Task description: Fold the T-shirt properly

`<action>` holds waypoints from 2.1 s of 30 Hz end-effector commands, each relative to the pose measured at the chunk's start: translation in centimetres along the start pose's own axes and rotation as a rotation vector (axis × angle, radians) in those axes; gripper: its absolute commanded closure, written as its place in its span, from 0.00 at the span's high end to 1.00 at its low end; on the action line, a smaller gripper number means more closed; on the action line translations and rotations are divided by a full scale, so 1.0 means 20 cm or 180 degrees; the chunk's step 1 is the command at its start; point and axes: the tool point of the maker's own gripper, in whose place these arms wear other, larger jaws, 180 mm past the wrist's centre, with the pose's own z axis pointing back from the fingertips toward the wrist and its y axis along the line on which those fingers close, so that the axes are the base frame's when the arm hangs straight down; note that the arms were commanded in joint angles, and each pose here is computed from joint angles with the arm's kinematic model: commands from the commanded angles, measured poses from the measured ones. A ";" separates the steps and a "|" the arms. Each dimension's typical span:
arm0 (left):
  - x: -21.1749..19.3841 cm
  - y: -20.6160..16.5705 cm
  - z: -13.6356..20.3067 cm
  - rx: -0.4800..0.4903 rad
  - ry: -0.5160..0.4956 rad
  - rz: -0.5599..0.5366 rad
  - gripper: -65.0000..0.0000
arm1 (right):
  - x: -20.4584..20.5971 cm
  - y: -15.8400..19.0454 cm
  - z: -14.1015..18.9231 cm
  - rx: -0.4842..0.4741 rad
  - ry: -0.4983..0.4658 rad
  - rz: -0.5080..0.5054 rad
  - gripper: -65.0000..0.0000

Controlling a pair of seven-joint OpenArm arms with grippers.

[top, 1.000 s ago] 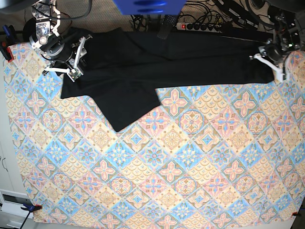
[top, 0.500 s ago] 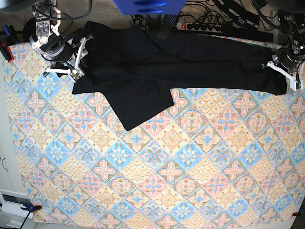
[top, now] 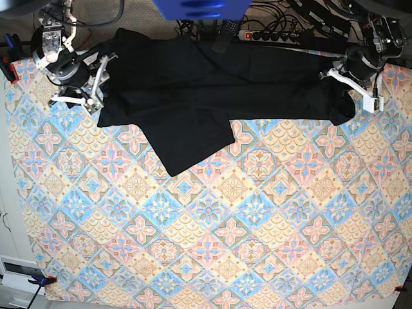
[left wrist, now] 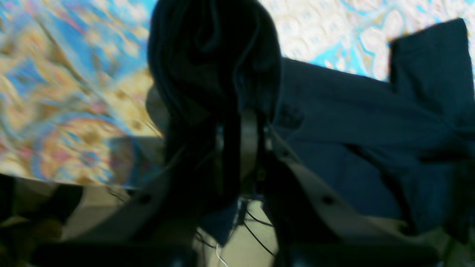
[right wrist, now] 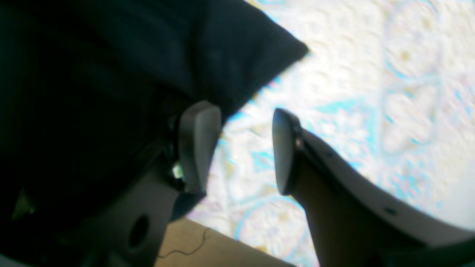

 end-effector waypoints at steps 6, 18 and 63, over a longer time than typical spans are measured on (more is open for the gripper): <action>-0.02 -0.23 -0.05 -0.0491 0.0018 -0.0043 0.01 | 0.00 -0.14 0.05 -0.0230 -0.0054 -0.0060 0.40; -0.09 -0.58 -0.19 -0.1094 0.0269 -0.0256 0.02 | -0.01 -0.25 0.08 -0.0409 -0.0052 -0.0076 0.40; -0.06 -0.36 -0.11 -0.0990 0.0471 -0.0203 0.80 | -0.02 -0.29 0.10 -0.0481 -0.0033 -0.0110 0.40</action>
